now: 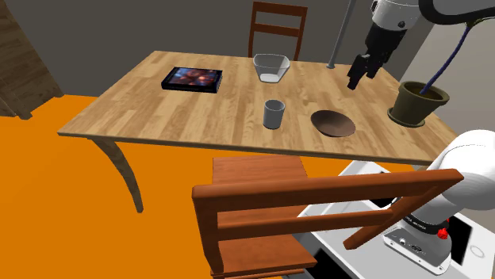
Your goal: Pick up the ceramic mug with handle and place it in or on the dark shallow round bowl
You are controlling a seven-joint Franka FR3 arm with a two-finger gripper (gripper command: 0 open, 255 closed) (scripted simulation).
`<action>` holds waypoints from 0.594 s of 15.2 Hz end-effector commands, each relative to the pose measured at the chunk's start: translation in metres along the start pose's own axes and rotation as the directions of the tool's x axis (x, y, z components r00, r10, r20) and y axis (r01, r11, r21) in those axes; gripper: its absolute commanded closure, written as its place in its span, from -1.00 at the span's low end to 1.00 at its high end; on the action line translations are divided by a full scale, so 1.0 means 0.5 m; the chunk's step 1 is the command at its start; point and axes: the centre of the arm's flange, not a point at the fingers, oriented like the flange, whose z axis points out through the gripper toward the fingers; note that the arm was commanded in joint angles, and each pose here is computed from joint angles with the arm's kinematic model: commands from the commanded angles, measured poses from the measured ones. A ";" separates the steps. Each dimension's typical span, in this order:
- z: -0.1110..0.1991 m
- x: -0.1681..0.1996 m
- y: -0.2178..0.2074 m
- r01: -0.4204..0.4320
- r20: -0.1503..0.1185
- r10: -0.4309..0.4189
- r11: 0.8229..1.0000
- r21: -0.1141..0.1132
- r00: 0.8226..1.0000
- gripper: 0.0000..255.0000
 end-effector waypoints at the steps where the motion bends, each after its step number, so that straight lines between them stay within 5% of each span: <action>1: 0.000 0.000 0.000 0.000 0.000 0.000 1.000 0.000 1.000 -1.00; 9: 0.123 0.139 -0.082 0.012 -0.020 -0.012 1.000 0.028 1.000 -1.00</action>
